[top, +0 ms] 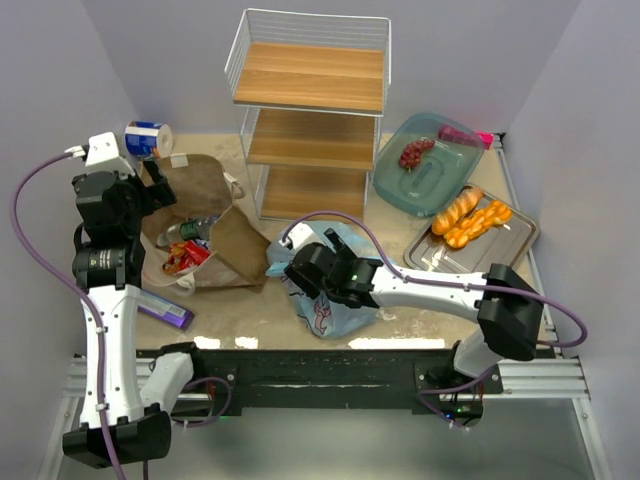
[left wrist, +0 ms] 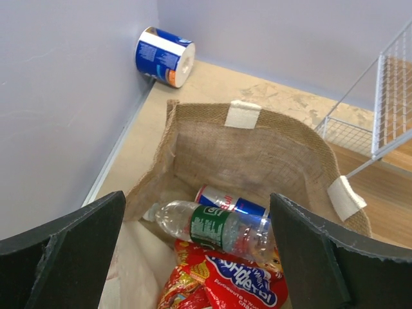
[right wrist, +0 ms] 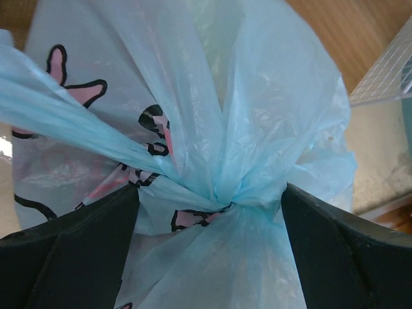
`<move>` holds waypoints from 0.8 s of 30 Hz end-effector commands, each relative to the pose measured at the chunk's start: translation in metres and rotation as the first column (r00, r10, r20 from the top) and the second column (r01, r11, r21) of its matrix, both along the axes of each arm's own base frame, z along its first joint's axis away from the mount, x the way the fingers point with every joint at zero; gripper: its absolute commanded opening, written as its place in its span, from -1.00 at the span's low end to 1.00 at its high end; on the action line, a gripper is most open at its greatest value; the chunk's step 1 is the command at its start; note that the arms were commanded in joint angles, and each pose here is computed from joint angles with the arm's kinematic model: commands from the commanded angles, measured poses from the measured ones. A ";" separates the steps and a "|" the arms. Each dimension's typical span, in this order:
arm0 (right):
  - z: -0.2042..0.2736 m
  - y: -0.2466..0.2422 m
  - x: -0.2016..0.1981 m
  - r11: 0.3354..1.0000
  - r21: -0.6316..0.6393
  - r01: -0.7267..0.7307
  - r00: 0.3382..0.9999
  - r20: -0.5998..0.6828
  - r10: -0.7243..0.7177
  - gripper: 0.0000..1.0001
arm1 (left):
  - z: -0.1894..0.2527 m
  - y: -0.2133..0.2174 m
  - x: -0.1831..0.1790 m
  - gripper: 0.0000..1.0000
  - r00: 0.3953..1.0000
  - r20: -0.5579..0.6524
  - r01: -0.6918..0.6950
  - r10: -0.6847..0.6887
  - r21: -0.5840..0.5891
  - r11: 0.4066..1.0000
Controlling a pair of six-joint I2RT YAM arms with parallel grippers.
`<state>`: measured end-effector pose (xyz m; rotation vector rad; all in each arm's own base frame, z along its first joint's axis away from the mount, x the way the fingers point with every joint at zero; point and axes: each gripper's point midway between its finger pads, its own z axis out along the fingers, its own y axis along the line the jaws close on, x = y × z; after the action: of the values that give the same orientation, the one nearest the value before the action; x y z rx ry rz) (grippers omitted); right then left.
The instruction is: Place the mixed food into the grocery bags and tie them
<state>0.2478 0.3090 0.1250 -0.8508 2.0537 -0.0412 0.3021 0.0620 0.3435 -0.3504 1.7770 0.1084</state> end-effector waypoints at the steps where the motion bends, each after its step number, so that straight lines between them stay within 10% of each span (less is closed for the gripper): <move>1: 0.007 -0.008 0.007 0.996 0.024 0.084 0.996 -0.015 -0.084 0.74 | 0.010 0.019 -0.013 1.00 0.994 0.009 -0.105 0.105 0.044 0.993; 7: 0.039 -0.003 0.003 0.990 0.125 0.061 0.998 -0.032 -0.058 -0.99 | 0.010 -0.006 0.001 1.00 0.999 0.032 0.032 -0.031 -0.018 0.999; 12: 0.119 0.008 -0.013 0.959 0.281 -0.046 0.999 -0.013 0.052 -1.00 | 0.042 -0.011 0.016 1.00 0.993 0.100 0.069 -0.065 -0.043 0.997; 24: 0.375 0.081 -0.036 0.569 0.702 -0.429 0.903 0.338 0.265 -1.00 | 0.114 0.017 0.004 1.00 0.974 0.209 -0.090 0.083 0.026 0.996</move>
<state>0.2110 0.3510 0.4241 -0.6639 1.6676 0.7249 0.3137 0.0681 0.4194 -0.3781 1.6465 0.1051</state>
